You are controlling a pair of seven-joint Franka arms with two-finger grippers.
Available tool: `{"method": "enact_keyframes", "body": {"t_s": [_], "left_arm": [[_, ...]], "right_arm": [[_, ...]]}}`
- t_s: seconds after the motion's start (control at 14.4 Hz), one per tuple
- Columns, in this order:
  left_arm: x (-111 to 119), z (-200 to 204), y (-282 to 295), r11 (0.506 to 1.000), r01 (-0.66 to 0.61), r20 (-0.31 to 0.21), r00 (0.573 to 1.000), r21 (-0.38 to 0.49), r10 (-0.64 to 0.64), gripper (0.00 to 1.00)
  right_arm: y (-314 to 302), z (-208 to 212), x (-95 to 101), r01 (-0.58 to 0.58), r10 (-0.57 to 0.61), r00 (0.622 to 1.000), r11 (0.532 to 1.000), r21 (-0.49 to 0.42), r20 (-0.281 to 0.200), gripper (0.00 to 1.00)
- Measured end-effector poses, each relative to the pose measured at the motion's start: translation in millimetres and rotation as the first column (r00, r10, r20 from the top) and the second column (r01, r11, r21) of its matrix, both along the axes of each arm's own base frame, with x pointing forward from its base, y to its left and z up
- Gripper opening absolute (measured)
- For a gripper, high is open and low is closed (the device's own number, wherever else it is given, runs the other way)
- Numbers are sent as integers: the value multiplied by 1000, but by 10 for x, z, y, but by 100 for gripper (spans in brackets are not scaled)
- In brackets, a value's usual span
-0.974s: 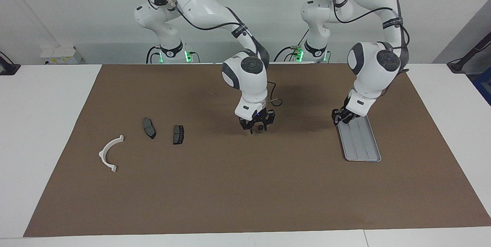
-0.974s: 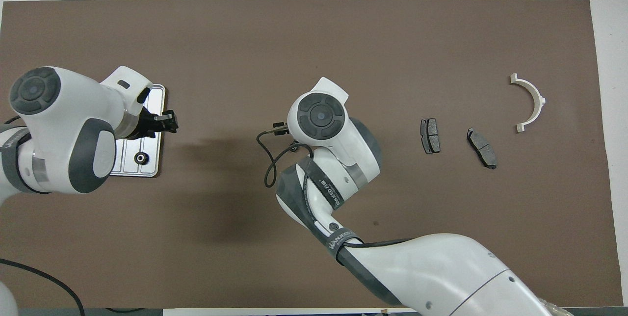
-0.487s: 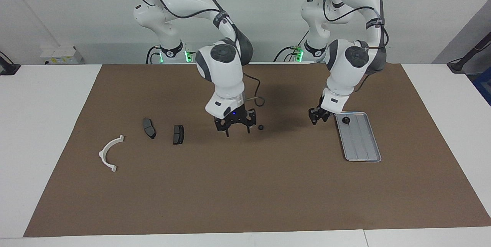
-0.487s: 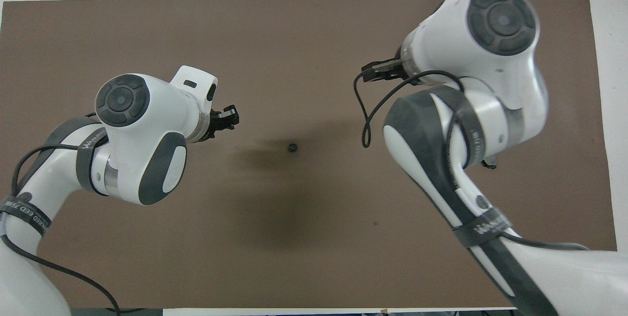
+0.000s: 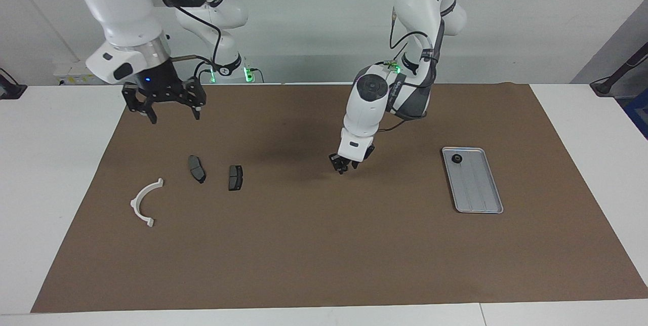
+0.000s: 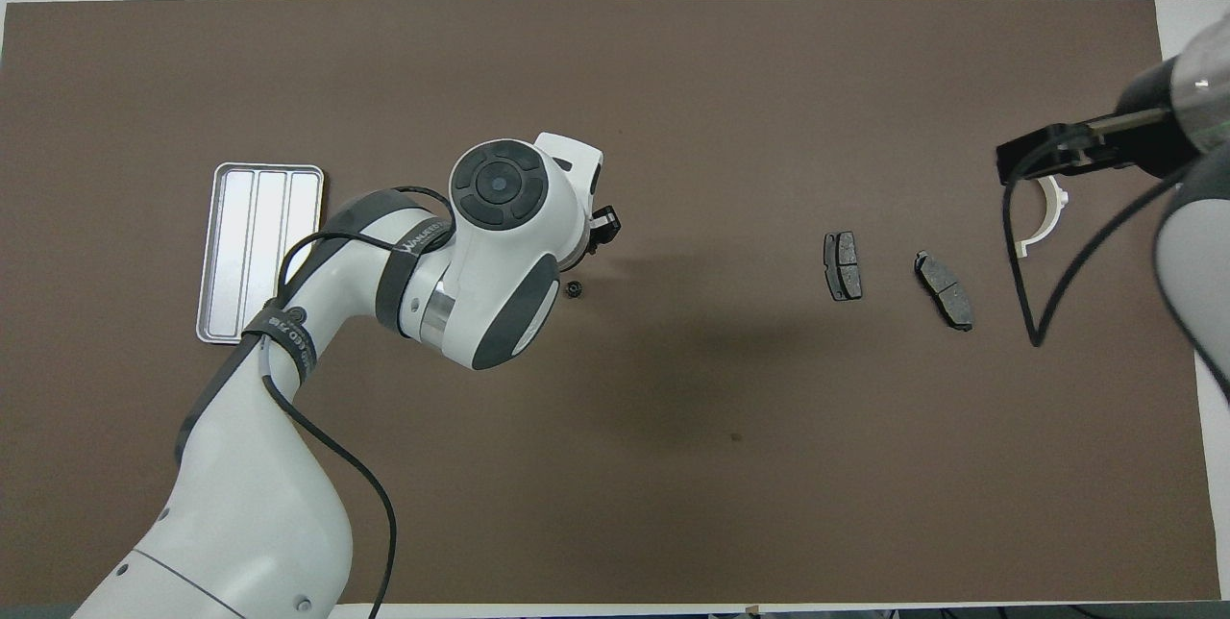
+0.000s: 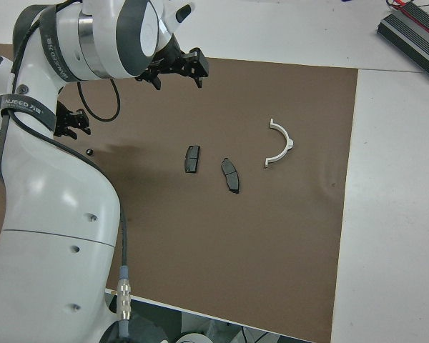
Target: Pick bearing gear from pile to tray
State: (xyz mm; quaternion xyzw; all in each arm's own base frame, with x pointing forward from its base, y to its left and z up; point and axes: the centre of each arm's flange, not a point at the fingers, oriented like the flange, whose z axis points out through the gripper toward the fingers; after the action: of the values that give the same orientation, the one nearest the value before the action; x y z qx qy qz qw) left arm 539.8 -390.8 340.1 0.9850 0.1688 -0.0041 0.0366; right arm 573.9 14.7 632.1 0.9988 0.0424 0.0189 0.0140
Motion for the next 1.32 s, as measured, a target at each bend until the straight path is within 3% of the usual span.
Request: {"method": "enact_keyframes", "body": {"t_s": [0.35,0.63,0.84,1.04,1.32], "left_arm": [[-10,-211,39,999,8,-33,999,47,-7,50],[-51,-278,69,998,9,-51,999,61,-6,50],[-134,-364,75,997,4,-68,998,73,1,50],[-146,-355,56,997,-24,-59,998,68,28,50],[-157,-341,19,998,-36,-43,998,57,38,40]], "right_arm": [[-986,124,-325,107,-106,992,994,1,-69,100],[-1072,275,-557,129,-128,989,992,3,-71,100],[-1043,111,-729,128,-126,985,992,6,-114,100],[-1007,89,-746,122,-120,985,993,6,-121,100],[-973,116,-714,115,-114,985,993,5,-128,100]]}}
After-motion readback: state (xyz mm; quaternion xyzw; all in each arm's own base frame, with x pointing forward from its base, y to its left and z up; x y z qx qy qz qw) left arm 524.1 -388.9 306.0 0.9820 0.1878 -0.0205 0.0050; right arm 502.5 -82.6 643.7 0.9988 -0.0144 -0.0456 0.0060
